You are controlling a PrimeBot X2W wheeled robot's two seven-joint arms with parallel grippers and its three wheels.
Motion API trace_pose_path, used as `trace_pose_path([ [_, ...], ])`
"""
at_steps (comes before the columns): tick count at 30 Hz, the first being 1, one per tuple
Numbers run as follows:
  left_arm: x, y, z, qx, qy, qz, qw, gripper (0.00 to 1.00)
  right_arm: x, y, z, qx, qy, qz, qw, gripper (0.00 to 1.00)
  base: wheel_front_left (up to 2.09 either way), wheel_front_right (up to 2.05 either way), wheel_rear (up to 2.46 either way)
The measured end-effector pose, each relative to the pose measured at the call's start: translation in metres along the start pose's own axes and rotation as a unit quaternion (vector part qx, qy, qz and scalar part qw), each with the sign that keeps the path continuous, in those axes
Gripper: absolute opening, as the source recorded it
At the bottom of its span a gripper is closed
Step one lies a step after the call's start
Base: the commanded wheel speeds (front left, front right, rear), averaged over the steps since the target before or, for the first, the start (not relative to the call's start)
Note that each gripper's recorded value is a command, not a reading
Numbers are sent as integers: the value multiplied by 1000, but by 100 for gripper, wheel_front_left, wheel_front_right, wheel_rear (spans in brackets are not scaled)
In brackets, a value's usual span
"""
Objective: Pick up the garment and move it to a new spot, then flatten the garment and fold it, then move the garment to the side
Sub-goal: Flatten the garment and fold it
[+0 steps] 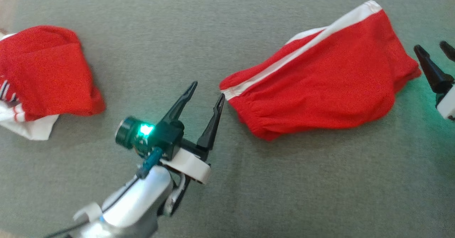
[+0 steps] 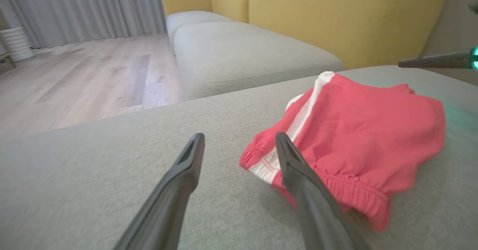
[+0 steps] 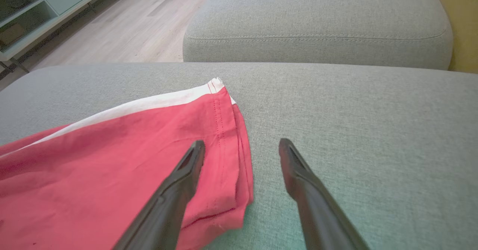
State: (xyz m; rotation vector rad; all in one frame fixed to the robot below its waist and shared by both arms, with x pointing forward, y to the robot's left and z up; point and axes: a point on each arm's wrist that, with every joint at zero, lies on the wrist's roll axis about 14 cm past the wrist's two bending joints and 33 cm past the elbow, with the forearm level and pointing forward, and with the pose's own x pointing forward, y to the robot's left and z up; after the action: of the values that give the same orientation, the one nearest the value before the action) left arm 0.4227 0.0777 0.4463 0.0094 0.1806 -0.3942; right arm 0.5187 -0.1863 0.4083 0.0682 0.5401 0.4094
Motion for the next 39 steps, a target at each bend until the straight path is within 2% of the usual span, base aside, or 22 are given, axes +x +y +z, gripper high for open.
trace_pose_path([
  [3, -11, 11, 11, -20, -24, 60, 998, 100, 8, -2, -3, -1, 4, -8, 1000, 100, 0, 0, 0],
  [5, -18, 17, 27, -4, -55, 91, 994, 100, 16, -5, -7, -2, 13, -16, 1000, 100, 0, 0, 0],
  [9, -34, 17, 42, 12, -89, 117, 989, 100, 29, -10, -20, 3, 38, -34, 999, 100, 0, 0, 0],
  [15, -60, 30, 33, 9, -82, 166, 983, 100, 47, 8, -42, 24, 88, -24, 995, 98, 0, 0, 0],
  [16, -63, 33, 32, 8, -80, 172, 982, 100, 48, 10, -43, 31, 96, -23, 995, 79, 0, 0, 0],
  [17, -64, 34, 31, 3, -80, 175, 981, 100, 48, 9, -45, 40, 104, -25, 993, 70, 0, 0, 0],
  [18, -65, 34, 31, -1, -82, 178, 981, 100, 47, 9, -47, 47, 112, -26, 992, 51, 0, 0, 0],
  [19, -65, 32, 31, -4, -82, 178, 981, 100, 47, 10, -48, 52, 119, -25, 991, 37, 0, 0, 0],
  [20, -66, 31, 31, -6, -83, 180, 980, 100, 46, 11, -49, 56, 123, -23, 990, 5, 0, 0, 0],
  [21, -66, 31, 30, -9, -82, 179, 980, 100, 45, 13, -50, 61, 128, -20, 990, 0, 0, 0, 0],
  [29, -59, 22, 32, -16, -91, 162, 982, 100, 28, 16, -44, 72, 97, -18, 992, 0, 0, 0, 0],
  [35, -50, 10, 36, -20, -100, 135, 986, 100, -6, -10, -37, 84, 66, -54, 993, 0, 0, 0, 0],
  [39, -40, -7, 39, -20, -106, 101, 989, 100, -48, -42, -43, 95, 57, -98, 989, 0, 0, 0, 0],
])
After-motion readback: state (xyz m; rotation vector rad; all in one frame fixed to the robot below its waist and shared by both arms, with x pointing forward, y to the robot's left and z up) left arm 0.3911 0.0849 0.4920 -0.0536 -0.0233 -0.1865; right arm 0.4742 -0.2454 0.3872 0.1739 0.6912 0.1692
